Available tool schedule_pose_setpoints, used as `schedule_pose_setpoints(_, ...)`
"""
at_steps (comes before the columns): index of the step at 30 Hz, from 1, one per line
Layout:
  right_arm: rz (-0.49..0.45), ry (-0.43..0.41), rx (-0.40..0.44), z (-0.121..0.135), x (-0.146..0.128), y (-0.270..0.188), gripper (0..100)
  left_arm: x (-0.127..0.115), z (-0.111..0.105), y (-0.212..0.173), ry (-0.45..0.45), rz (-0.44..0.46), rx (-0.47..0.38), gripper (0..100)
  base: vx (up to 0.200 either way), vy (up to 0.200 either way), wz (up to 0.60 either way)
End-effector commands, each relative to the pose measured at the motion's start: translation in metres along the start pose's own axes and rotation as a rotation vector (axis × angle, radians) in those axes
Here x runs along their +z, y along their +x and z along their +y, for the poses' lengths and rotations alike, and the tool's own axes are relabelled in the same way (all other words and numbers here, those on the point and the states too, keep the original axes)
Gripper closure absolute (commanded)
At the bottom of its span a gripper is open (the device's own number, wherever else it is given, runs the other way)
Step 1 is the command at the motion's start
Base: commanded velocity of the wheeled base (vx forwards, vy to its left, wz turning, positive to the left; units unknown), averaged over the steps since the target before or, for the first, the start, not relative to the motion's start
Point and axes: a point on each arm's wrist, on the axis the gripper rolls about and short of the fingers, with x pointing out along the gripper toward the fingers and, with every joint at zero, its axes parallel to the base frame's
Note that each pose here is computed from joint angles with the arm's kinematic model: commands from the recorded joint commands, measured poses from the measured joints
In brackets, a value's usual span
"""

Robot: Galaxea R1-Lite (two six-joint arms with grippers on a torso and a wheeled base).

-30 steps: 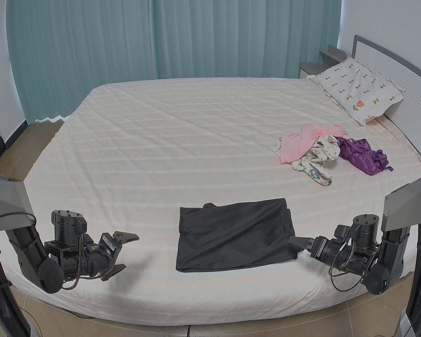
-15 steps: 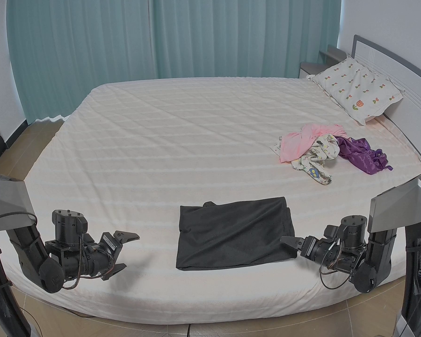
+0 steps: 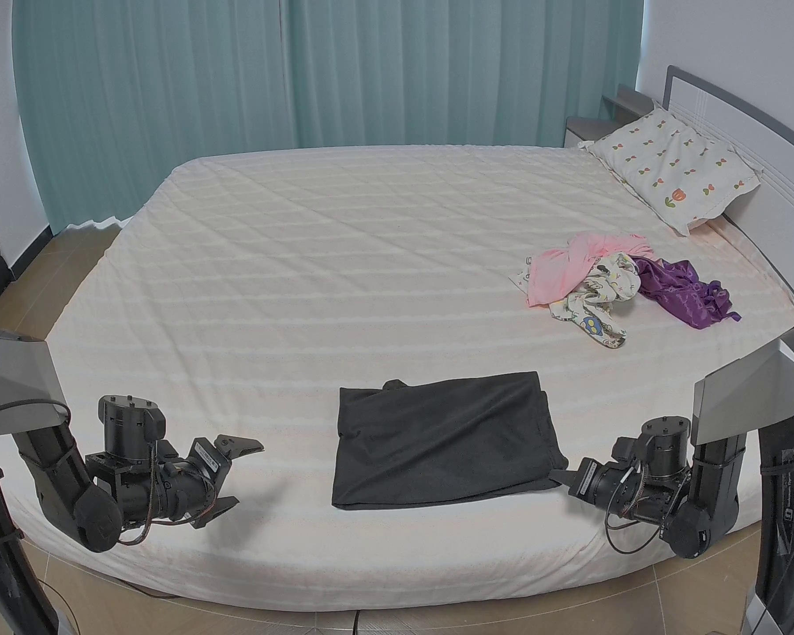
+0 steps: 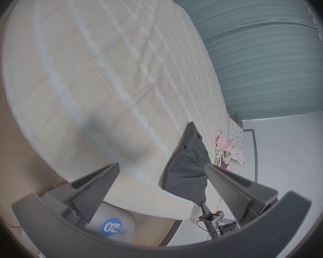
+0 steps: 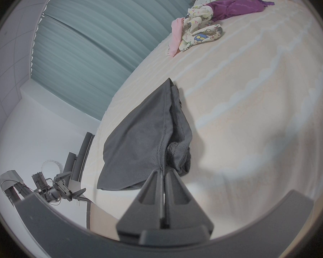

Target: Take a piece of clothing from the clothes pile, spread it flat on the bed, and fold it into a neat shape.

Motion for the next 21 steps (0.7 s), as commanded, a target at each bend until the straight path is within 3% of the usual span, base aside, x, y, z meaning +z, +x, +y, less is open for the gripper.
schedule_pose_setpoints(1,0.010,0.010,-0.018,-0.003,-0.003,-0.007,100,-0.001,0.000,0.000,0.000,0.002,0.002,0,0.000,0.000,0.00)
schedule_pose_setpoints(21,0.053,-0.022,-0.073,-0.012,-0.011,-0.021,100,0.000,0.001,0.000,-0.001,0.001,0.002,0,0.000,0.000,0.00)
